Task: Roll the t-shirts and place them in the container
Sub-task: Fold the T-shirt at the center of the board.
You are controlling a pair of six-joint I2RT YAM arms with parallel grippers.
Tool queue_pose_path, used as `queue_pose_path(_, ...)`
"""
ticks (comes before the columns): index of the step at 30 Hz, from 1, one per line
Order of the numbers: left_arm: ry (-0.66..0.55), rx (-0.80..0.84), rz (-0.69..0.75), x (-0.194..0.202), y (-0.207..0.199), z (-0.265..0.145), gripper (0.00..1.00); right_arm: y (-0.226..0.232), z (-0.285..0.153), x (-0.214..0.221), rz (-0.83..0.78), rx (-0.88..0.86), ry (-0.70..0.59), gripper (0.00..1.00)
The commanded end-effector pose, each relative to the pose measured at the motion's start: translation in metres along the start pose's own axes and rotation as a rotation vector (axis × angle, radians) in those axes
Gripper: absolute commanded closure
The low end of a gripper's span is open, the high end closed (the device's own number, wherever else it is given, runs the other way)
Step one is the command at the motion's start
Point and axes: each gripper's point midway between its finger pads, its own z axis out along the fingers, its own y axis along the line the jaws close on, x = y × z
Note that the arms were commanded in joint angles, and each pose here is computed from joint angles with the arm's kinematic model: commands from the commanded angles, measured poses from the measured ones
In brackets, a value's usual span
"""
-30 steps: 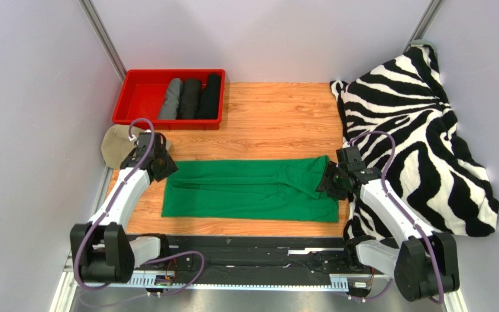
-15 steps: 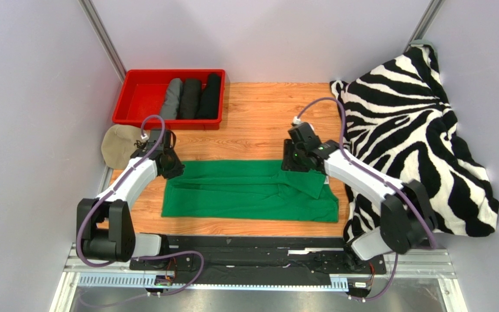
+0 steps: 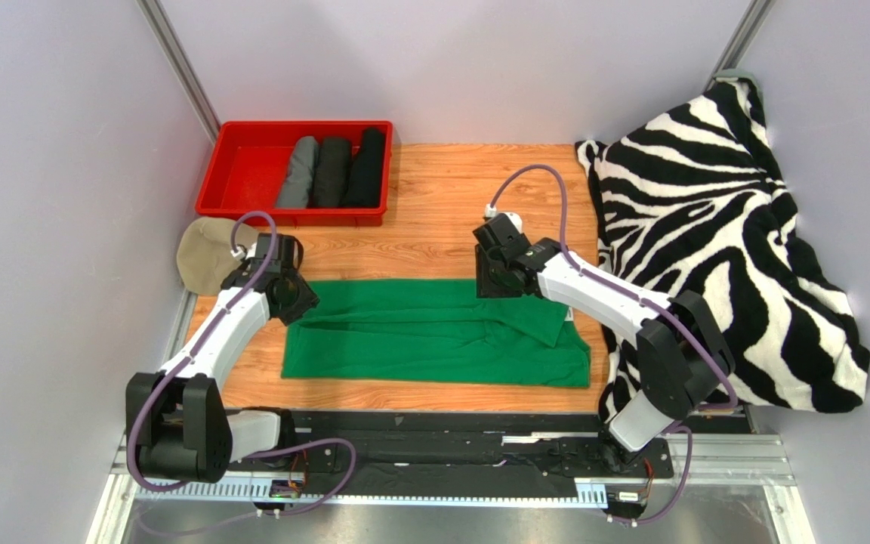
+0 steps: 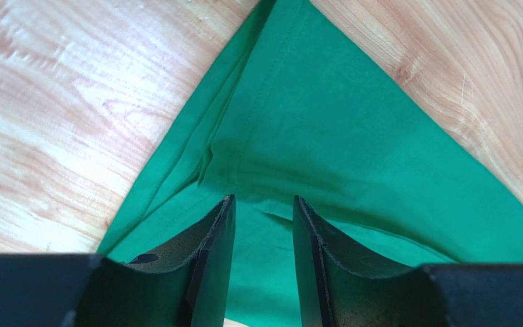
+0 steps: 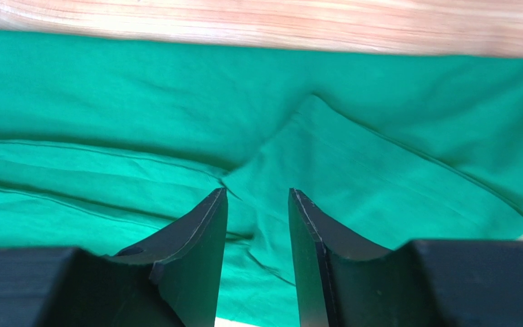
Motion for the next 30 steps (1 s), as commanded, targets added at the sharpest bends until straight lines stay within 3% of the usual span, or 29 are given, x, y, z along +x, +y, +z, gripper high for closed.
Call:
queue_pose_path(1, -0.013, -0.032, -0.092, -0.003, 0.004, -0.007, 0.55, -0.021, -0.028, -0.008, 0.048, 0.047, -0.085, 0.58)
queue_pose_path(15, 0.050, -0.108, -0.215, 0.018, 0.017, 0.008, 0.55, -0.077, -0.040, 0.039, 0.194, 0.087, -0.033, 0.55)
queue_pose_path(17, 0.047, -0.115, -0.220, 0.018, 0.018, 0.011, 0.56, -0.082, -0.042, 0.043, 0.229, 0.089, -0.038, 0.49)
queue_pose_path(30, 0.026, -0.088, -0.202, 0.011, 0.013, 0.021, 0.87, -0.110, -0.036, 0.077, 0.381, 0.084, -0.027, 0.42)
